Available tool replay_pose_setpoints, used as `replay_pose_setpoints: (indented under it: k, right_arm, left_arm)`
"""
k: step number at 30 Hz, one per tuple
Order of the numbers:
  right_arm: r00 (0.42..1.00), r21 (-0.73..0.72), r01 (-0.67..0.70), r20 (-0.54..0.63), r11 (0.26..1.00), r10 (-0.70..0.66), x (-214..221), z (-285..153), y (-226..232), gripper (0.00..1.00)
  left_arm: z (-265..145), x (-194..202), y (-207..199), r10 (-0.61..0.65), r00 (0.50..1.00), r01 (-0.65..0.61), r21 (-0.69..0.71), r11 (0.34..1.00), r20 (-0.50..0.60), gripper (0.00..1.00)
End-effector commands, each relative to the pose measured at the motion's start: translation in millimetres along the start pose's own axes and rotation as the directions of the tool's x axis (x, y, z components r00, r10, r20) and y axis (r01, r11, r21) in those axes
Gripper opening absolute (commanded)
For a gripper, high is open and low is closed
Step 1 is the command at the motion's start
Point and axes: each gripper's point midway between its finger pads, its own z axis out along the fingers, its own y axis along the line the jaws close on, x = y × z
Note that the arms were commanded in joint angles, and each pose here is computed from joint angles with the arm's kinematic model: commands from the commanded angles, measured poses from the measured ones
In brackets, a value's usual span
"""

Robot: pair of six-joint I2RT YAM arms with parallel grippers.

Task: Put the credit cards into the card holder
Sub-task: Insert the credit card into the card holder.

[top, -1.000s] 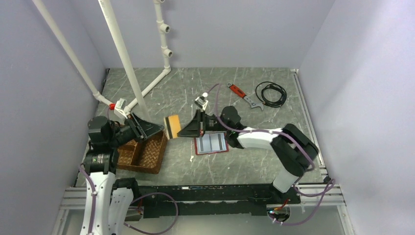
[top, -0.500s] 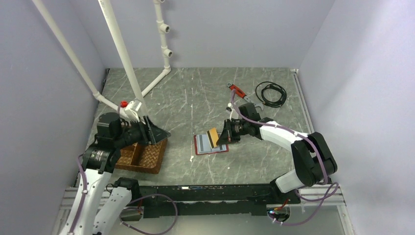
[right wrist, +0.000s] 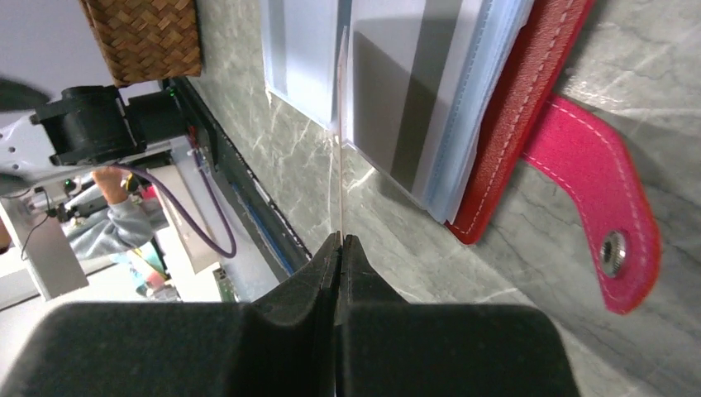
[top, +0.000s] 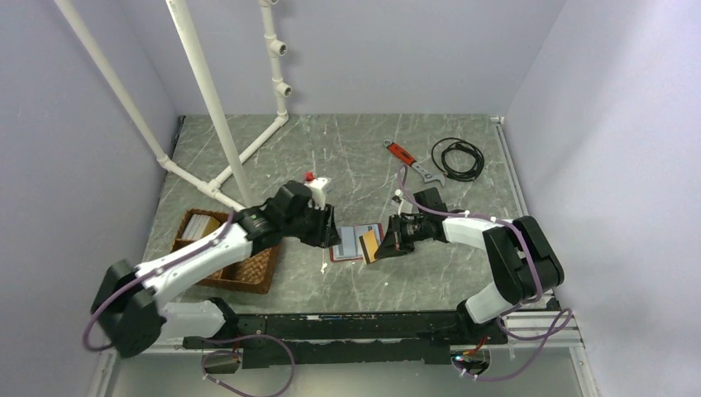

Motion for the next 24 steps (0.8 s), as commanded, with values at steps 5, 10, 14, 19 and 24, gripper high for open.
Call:
replay_pose_setpoints:
  k: [5,10,14,19,24]
  right_arm:
    - [0.999,-0.163,0.047,0.025,0.985,-0.043,-4,2,16,0.00]
    - [0.999,-0.171,0.042,0.024,0.984,-0.039,-5,3,14,0.00]
    - [0.999,-0.153,0.029,0.022,0.988,-0.026,-5,4,8,0.00]
    - [1.000,-0.148,0.017,0.014,0.989,-0.015,-3,6,4,0.00]
    - [1.000,-0.152,0.007,0.005,0.988,-0.006,-4,9,2,0.00]
  left_arm:
    - [64,-15,12,-0.033,0.997,0.029,-0.073,0.997,-0.064,0.58]
    - [79,-1,39,-0.115,0.985,0.090,-0.193,0.977,-0.125,0.67]
    - [89,10,57,-0.205,0.966,0.162,-0.254,0.954,-0.155,0.69]
    - [101,20,68,-0.217,0.958,0.161,-0.277,0.947,-0.186,0.68]
    - [109,35,77,-0.232,0.947,0.160,-0.302,0.940,-0.222,0.66]
